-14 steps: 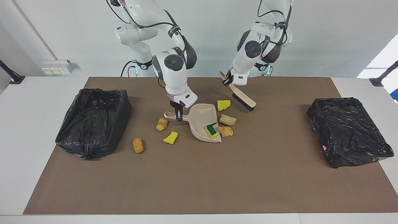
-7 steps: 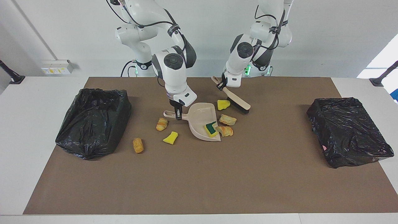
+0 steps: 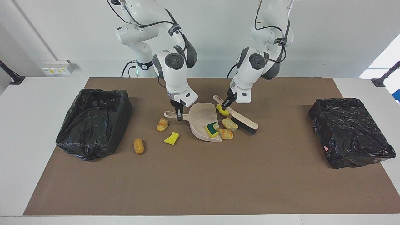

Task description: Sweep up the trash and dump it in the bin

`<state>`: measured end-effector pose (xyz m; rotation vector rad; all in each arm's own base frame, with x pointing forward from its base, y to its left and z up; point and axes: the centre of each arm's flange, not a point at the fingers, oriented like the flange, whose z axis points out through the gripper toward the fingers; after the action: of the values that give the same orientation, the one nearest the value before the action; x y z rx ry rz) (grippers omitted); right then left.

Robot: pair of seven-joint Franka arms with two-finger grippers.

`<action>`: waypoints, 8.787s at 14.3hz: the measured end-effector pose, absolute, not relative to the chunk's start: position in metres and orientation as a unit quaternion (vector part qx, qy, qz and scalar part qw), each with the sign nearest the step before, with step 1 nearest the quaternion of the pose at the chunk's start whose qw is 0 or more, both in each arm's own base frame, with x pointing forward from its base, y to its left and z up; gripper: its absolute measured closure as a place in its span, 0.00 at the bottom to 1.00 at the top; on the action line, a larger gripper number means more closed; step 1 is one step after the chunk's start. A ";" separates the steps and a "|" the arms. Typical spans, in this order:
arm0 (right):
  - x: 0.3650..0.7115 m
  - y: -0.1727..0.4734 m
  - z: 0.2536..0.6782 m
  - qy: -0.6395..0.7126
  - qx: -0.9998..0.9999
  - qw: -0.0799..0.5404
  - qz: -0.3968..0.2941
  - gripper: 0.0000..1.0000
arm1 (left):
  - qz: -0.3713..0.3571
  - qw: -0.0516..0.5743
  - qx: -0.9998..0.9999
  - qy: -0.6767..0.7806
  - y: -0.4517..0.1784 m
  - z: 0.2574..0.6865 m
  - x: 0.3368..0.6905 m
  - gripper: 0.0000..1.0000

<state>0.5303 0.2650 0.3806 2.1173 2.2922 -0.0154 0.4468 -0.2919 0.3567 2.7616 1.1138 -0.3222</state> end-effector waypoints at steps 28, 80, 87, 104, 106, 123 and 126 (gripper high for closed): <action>0.530 0.265 0.380 0.735 0.678 0.011 -0.005 0.69 | -0.101 0.097 0.988 0.068 -0.343 0.384 0.396 0.74; 0.599 -0.018 0.520 0.704 0.708 -0.015 0.045 0.69 | -0.100 -0.005 0.995 0.008 -0.351 0.357 0.250 0.74; 0.558 -0.168 0.544 0.701 0.712 -0.012 0.045 0.69 | -0.097 -0.005 0.995 -0.006 -0.356 0.349 0.237 0.74; 0.496 -0.257 0.539 0.630 0.745 0.105 -0.191 0.69 | -0.095 0.003 0.995 -0.010 -0.350 0.335 0.259 0.00; 0.501 -0.233 0.540 0.608 0.751 0.122 -0.226 0.69 | -0.086 0.015 0.996 0.003 -0.349 0.347 0.276 0.00; 0.528 -0.066 0.589 0.574 0.684 0.302 -0.334 0.69 | -0.033 0.064 0.997 0.018 -0.095 0.406 0.466 0.00; 0.525 -0.068 0.591 0.569 0.688 0.301 -0.335 0.69 | -0.026 0.053 0.998 -0.002 -0.049 0.419 0.477 0.00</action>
<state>0.5255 -0.0676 0.5912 1.8257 1.5087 -0.8900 0.4766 -0.0494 0.4191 3.0351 -0.0075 -0.0789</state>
